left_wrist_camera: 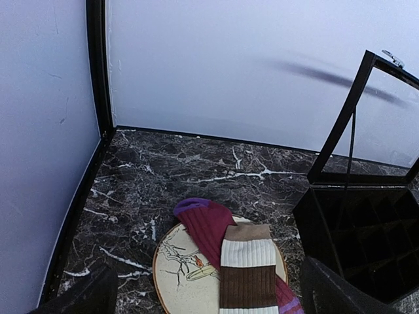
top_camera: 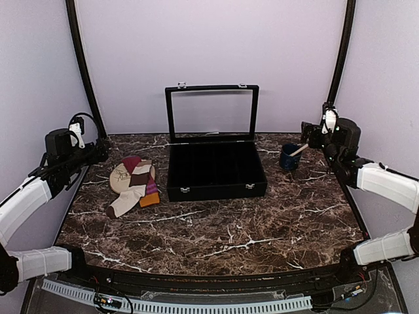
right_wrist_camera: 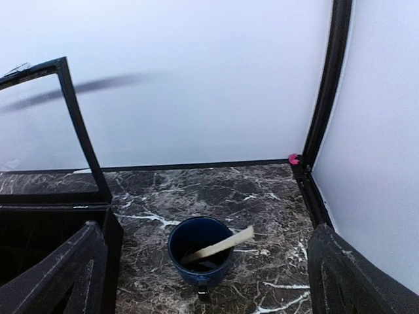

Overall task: Roll the socks
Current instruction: Pick up the sock from the corner of the board.

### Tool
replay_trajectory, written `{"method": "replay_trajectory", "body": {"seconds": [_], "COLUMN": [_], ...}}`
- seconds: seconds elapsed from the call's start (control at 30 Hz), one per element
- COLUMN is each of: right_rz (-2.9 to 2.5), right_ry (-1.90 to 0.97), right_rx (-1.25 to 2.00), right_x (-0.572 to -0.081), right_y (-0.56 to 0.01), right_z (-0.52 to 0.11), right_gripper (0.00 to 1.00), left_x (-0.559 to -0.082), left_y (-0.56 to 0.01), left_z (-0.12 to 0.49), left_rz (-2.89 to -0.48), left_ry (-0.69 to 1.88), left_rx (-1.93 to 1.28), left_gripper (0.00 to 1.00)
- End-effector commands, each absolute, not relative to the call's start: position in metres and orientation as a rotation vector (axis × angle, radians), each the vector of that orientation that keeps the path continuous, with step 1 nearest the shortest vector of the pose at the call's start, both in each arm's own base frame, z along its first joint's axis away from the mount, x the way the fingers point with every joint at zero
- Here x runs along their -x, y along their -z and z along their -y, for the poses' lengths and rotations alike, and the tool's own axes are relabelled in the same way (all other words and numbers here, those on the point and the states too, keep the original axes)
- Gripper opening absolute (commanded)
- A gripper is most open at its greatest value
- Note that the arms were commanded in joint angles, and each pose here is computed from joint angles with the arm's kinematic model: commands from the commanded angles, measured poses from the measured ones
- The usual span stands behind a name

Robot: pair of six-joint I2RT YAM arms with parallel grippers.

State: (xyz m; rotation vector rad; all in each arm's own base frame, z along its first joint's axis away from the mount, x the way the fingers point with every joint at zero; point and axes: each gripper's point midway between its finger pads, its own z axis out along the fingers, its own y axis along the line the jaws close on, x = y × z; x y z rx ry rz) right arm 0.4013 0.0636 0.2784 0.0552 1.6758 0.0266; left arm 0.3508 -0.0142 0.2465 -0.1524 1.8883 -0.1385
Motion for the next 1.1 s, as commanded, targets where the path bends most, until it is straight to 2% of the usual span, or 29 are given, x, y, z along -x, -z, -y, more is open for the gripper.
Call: {"method": "replay_trajectory", "body": {"seconds": [0.0,0.1,0.23,0.4,0.5,0.7,1.07], "right_rz": [-1.596,-1.667,-1.759,-1.859,-1.881,-1.952,-1.995], "right_ry": [-0.156,-0.271,-0.185,-0.153,-0.144,-0.155,-0.199], "right_rx": [0.073,0.067,0.017,-0.050,-0.043,-0.019,0.043], "right_x": [-0.423,-0.428,-0.420,-0.405,-0.395,-0.380,-0.370], "right_y": [-0.321,-0.318,-0.300,-0.282,-0.276,-0.258,-0.258], "right_z": [-0.097,-0.114,-0.125,-0.131,-0.139,-0.153,-0.189], "right_gripper": [1.00,0.96,0.92,0.91,0.91,0.92,0.91], "left_x": [-0.349,-0.343,-0.325,-0.289,-0.266,-0.234,-0.215], "left_y": [-0.252,-0.235,-0.202,-0.163,-0.145,-0.112,-0.069], "left_z": [0.022,0.029,0.036,0.055,0.067,0.064,0.055], "left_rz": [-1.941,-2.022,-2.139,-2.316,-2.406,-2.533,-2.562], "left_ry": [0.155,0.199,0.274,0.365,0.404,0.372,0.325], "left_rx": [0.103,0.113,0.216,0.408,0.494,0.660,0.988], "left_gripper": [0.99,0.93,0.81,0.68,0.64,0.63,0.49]}}
